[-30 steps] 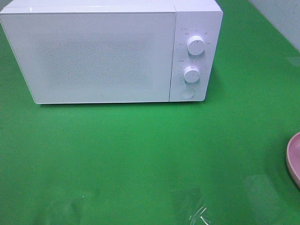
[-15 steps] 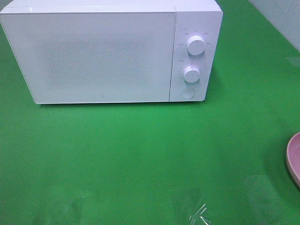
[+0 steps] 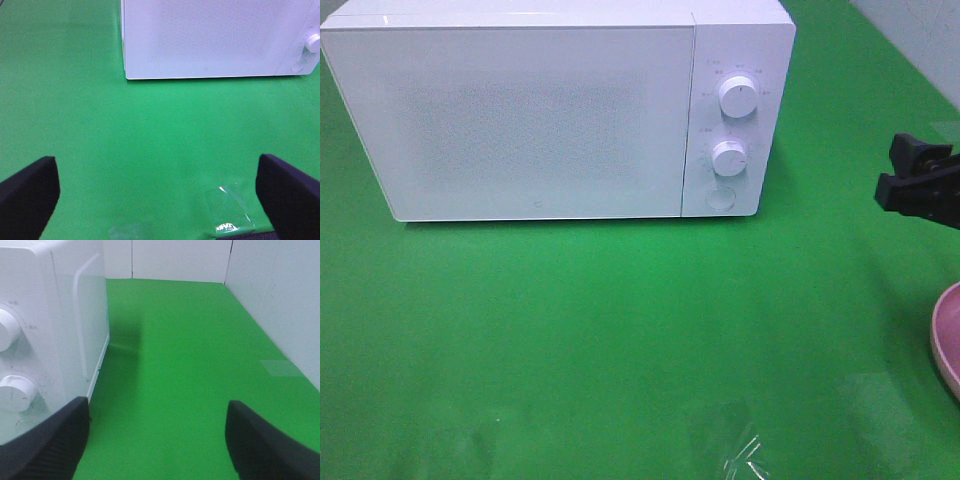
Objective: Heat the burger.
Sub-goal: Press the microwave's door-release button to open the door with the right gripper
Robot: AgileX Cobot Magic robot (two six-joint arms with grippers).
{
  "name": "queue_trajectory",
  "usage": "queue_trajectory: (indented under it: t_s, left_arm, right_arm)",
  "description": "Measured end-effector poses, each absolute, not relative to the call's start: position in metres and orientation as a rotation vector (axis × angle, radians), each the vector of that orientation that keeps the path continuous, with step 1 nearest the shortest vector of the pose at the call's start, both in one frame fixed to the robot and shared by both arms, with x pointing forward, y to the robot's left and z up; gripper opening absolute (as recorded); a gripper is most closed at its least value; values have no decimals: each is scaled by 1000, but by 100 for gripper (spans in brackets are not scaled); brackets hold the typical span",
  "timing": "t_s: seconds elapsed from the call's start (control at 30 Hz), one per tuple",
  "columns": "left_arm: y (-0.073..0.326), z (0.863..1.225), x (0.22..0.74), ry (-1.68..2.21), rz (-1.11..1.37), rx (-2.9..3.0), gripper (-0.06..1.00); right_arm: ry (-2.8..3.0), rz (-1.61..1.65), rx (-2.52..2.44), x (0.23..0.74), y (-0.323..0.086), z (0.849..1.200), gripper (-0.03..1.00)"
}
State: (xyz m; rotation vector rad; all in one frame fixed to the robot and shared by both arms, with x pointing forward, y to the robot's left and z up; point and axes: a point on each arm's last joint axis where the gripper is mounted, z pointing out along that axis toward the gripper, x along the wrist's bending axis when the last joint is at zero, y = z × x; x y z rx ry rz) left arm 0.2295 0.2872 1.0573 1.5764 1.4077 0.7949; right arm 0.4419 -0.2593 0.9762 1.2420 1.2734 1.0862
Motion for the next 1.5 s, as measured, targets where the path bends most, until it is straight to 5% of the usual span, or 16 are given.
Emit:
queue_trajectory:
  t_s: [0.77, 1.37, 1.5]
  left_arm:
    - [287, 1057, 229, 1408, 795, 1576, 99]
    - [287, 1057, 229, 1408, 795, 1576, 99]
    - [287, 1057, 229, 1408, 795, 1576, 99]
  right_arm:
    - [1386, 1148, 1162, 450, -174, 945, 73]
    - [1358, 1240, 1282, 456, -163, 944, 72]
    - [1263, 1362, 1432, 456, -163, 944, 65]
